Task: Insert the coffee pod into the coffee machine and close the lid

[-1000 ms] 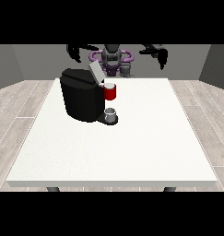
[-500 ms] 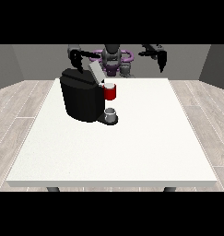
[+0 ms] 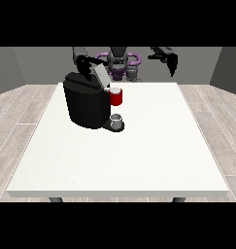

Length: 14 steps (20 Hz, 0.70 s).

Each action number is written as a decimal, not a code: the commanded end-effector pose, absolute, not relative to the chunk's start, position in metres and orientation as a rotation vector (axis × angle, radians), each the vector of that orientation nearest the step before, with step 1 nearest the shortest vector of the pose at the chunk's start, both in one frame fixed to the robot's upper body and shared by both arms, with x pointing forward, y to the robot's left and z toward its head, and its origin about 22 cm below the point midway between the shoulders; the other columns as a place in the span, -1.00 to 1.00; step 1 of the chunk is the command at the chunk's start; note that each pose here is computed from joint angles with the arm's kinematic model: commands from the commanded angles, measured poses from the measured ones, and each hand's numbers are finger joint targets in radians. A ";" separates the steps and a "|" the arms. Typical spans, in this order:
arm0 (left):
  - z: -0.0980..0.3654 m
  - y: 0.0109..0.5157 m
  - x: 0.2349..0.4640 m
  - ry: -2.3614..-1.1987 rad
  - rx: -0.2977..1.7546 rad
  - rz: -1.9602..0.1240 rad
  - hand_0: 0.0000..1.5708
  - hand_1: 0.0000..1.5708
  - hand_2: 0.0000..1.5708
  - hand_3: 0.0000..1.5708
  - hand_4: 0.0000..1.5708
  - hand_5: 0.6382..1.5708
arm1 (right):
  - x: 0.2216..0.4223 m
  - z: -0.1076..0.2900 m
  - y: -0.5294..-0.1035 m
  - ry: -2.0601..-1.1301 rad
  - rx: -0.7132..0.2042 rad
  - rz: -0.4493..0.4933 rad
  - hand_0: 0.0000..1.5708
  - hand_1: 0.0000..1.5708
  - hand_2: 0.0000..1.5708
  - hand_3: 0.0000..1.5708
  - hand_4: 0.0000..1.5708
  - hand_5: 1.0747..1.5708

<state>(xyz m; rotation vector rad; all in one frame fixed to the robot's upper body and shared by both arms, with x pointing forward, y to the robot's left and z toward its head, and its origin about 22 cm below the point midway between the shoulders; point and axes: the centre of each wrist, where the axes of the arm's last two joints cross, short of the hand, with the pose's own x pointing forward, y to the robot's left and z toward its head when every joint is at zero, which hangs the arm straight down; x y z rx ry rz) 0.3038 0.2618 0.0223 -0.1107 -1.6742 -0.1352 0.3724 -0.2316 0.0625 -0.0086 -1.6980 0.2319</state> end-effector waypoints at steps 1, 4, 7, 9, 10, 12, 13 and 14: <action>0.030 0.259 0.297 -1.665 -0.114 -0.135 -1.00 -1.00 -1.00 -1.00 -1.00 1.00 | 0.379 0.054 -0.224 -1.674 -0.033 0.202 -1.00 -1.00 -1.00 -1.00 -1.00 1.00; 0.029 0.260 0.304 -1.723 -0.090 -0.174 -1.00 -1.00 -1.00 -1.00 -1.00 1.00 | 0.390 0.074 -0.225 -1.718 -0.025 0.250 -1.00 -1.00 -1.00 -1.00 -1.00 1.00; 0.031 0.250 0.304 -1.690 -0.084 -0.139 -1.00 -1.00 -1.00 -1.00 -1.00 1.00 | 0.392 0.076 -0.215 -1.700 -0.011 0.278 -1.00 -1.00 -1.00 -1.00 -1.00 1.00; 0.030 0.271 0.306 -1.689 -0.048 -0.114 -1.00 -1.00 -1.00 -1.00 -1.00 1.00 | 0.391 0.076 -0.207 -1.725 0.020 0.304 -1.00 -1.00 -1.00 -1.00 -1.00 1.00; 0.021 0.266 0.299 -1.689 -0.060 -0.141 -1.00 -1.00 -1.00 -1.00 -1.00 1.00 | 0.395 0.084 -0.201 -1.717 0.013 0.294 -1.00 -1.00 -1.00 -1.00 -1.00 1.00; 0.024 0.269 0.299 -1.708 -0.113 -0.148 -1.00 -1.00 -1.00 -1.00 -1.00 1.00 | 0.388 0.062 -0.213 -1.742 -0.009 0.294 -1.00 -1.00 -1.00 -1.00 -1.00 1.00; 0.033 0.257 0.302 -1.703 -0.076 -0.164 -1.00 -1.00 -1.00 -1.00 -1.00 1.00 | 0.401 0.085 -0.212 -1.733 -0.016 0.274 -1.00 -1.00 -1.00 -1.00 -1.00 1.00; 0.029 0.286 0.298 -1.663 -0.079 -0.142 -1.00 -1.00 -1.00 -1.00 -1.00 1.00 | 0.389 0.067 -0.205 -1.689 0.026 0.307 -1.00 -1.00 -1.00 -1.00 -1.00 1.00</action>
